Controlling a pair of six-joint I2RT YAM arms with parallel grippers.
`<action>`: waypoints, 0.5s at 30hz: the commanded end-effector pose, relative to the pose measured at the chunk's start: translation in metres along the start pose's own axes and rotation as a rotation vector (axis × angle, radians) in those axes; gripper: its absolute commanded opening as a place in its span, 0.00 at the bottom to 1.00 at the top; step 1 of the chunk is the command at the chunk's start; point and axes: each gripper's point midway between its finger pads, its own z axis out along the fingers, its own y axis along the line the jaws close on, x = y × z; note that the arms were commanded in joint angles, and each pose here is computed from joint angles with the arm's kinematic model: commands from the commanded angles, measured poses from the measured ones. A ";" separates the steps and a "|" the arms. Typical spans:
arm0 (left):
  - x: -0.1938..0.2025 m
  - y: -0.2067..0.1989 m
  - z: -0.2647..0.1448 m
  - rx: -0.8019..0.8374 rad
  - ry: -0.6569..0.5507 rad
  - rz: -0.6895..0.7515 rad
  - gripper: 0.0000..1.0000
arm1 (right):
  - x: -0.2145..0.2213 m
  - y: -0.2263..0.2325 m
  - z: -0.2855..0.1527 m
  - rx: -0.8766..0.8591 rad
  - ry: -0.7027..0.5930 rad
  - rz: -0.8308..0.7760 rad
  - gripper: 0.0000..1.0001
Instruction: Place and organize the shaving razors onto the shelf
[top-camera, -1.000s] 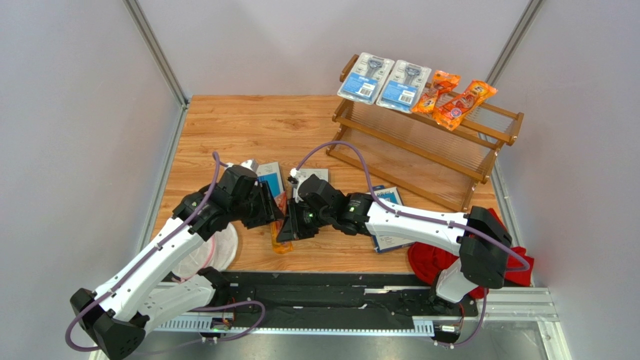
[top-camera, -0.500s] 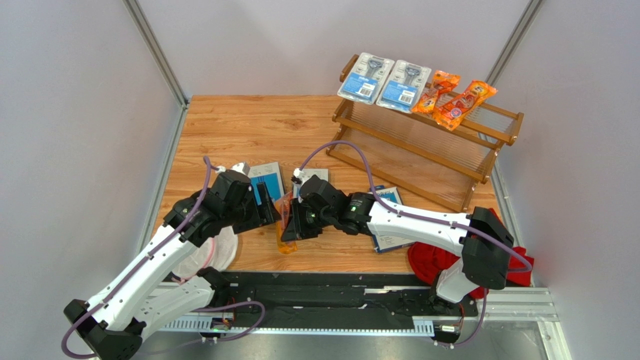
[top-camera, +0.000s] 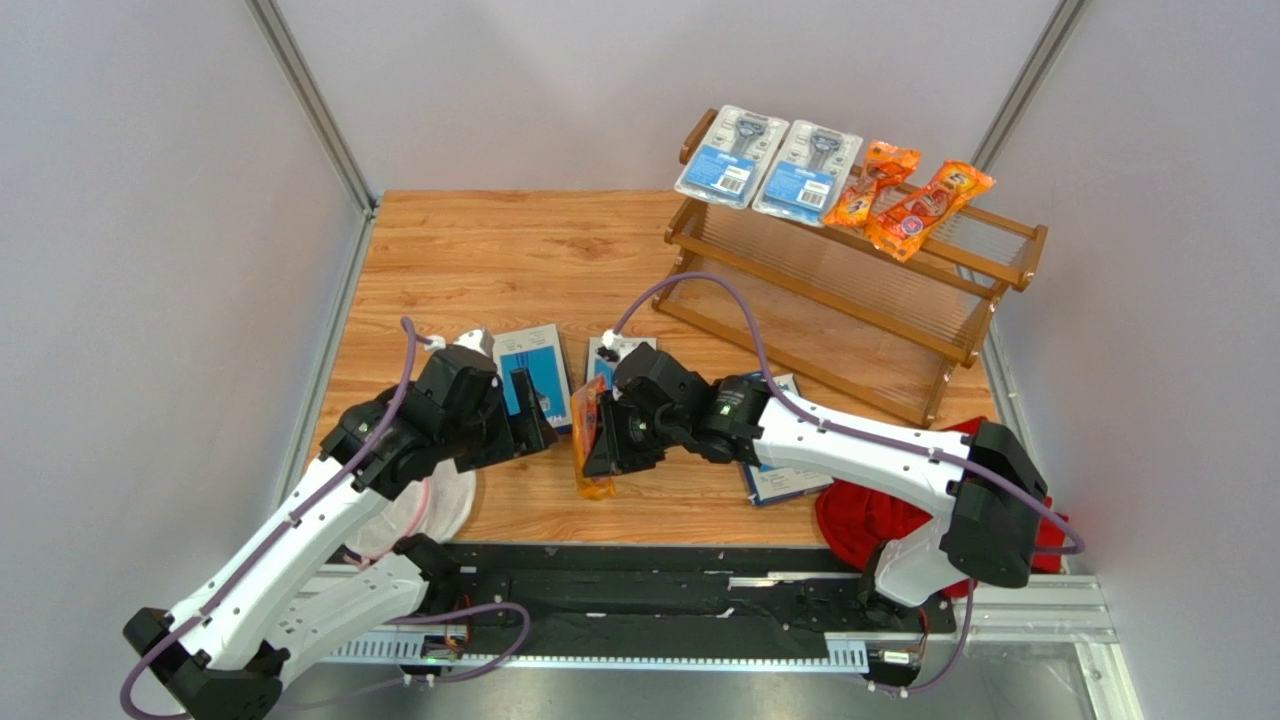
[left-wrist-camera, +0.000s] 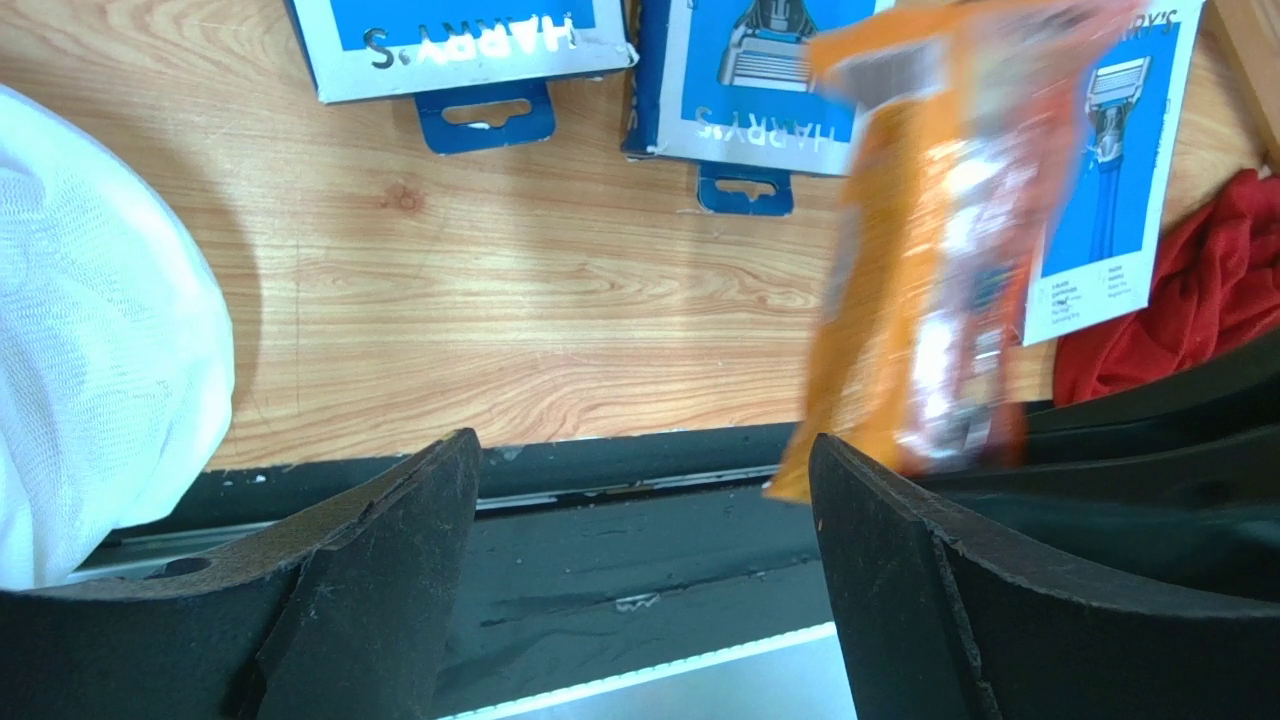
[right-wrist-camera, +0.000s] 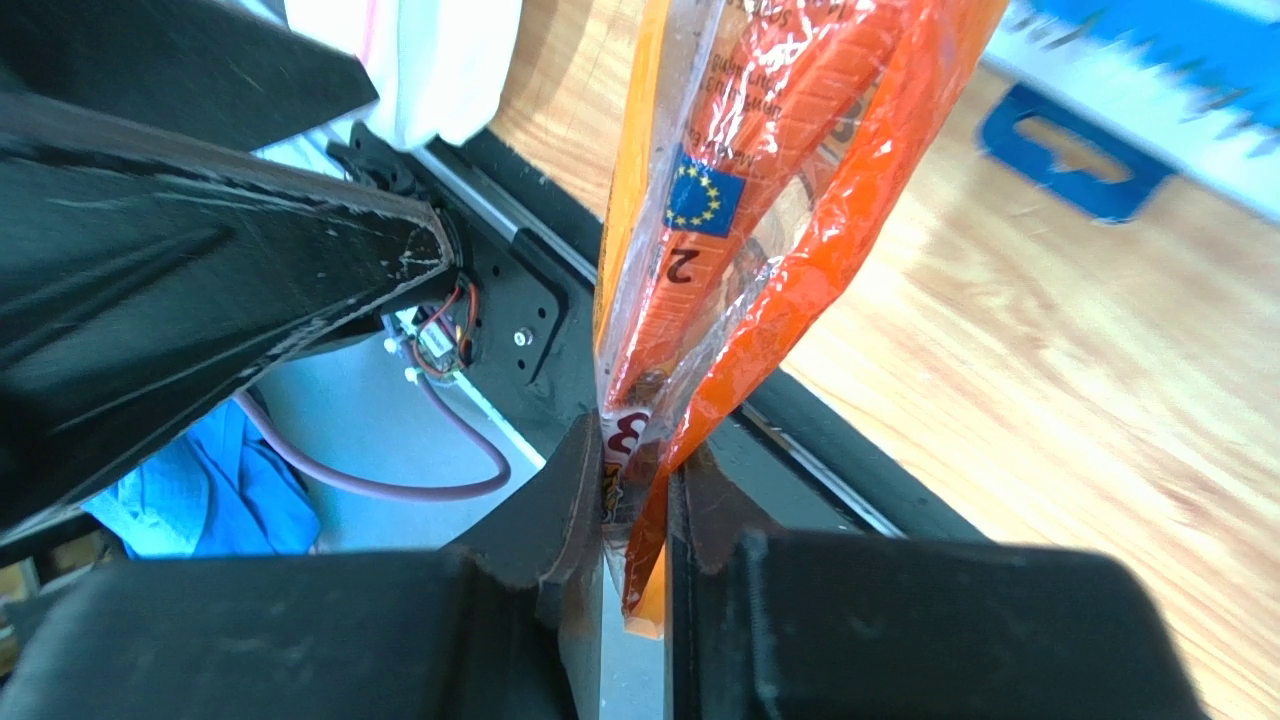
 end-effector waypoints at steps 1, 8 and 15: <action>0.005 0.002 0.003 0.020 -0.003 0.013 0.88 | -0.044 0.018 -0.044 -0.035 -0.135 -0.050 0.00; 0.030 0.006 0.028 0.021 0.106 0.027 0.89 | -0.076 0.021 -0.085 -0.015 -0.209 -0.090 0.00; 0.047 0.012 0.044 0.025 0.149 0.017 0.89 | -0.118 0.024 -0.140 -0.068 -0.314 -0.081 0.00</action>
